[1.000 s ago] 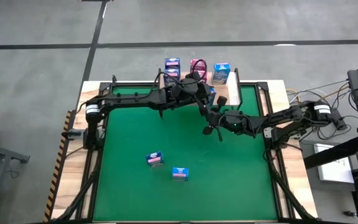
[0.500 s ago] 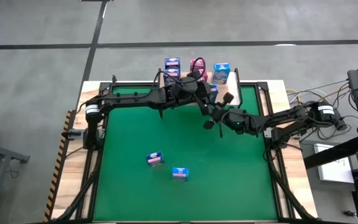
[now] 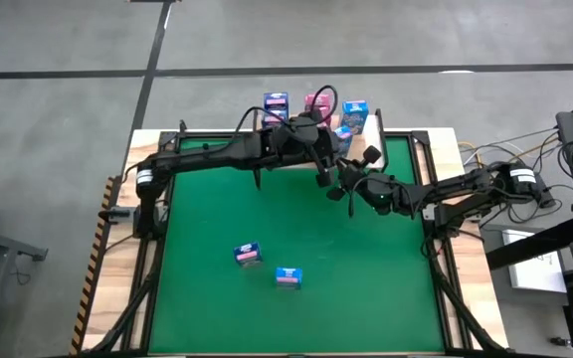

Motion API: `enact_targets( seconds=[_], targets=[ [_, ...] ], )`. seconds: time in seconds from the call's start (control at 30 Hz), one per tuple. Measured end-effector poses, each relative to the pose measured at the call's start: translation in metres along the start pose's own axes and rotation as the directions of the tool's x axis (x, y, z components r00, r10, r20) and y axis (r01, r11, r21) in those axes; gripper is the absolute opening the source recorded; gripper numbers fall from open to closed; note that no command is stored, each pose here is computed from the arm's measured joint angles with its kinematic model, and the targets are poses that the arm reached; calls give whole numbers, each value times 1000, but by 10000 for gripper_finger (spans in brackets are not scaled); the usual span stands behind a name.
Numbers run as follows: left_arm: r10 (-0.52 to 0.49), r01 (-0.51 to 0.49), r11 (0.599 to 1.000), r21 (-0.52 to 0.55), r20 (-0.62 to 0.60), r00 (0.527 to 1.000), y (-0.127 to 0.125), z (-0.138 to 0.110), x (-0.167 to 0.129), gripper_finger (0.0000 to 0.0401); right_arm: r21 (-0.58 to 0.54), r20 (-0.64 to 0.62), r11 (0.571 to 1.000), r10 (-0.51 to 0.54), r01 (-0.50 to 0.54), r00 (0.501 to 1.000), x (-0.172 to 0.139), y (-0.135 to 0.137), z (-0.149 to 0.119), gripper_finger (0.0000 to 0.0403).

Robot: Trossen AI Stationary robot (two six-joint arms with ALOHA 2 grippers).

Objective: Stack cereal on shelf
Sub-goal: Put the left light blue cereal on the shelf aligned with the other light blue cereal box

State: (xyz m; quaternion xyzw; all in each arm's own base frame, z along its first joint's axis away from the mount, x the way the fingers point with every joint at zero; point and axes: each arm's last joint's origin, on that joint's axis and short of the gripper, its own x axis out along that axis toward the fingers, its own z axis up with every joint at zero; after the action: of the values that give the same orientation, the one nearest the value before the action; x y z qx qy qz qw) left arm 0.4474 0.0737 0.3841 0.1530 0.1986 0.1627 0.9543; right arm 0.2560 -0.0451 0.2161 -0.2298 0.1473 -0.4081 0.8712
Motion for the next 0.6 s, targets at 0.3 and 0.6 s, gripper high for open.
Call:
enact_targets(
  seconds=[0.3,0.6],
  targets=[
    [-87,94,995,41,-134,987,-12,15,-37,112,22,-14,999,29,-28,999,-6,-5,1,9],
    [-130,132,990,44,-51,990,-36,-5,-78,112,181,29,922,342,-341,939,-30,-18,18,9]
  ],
)
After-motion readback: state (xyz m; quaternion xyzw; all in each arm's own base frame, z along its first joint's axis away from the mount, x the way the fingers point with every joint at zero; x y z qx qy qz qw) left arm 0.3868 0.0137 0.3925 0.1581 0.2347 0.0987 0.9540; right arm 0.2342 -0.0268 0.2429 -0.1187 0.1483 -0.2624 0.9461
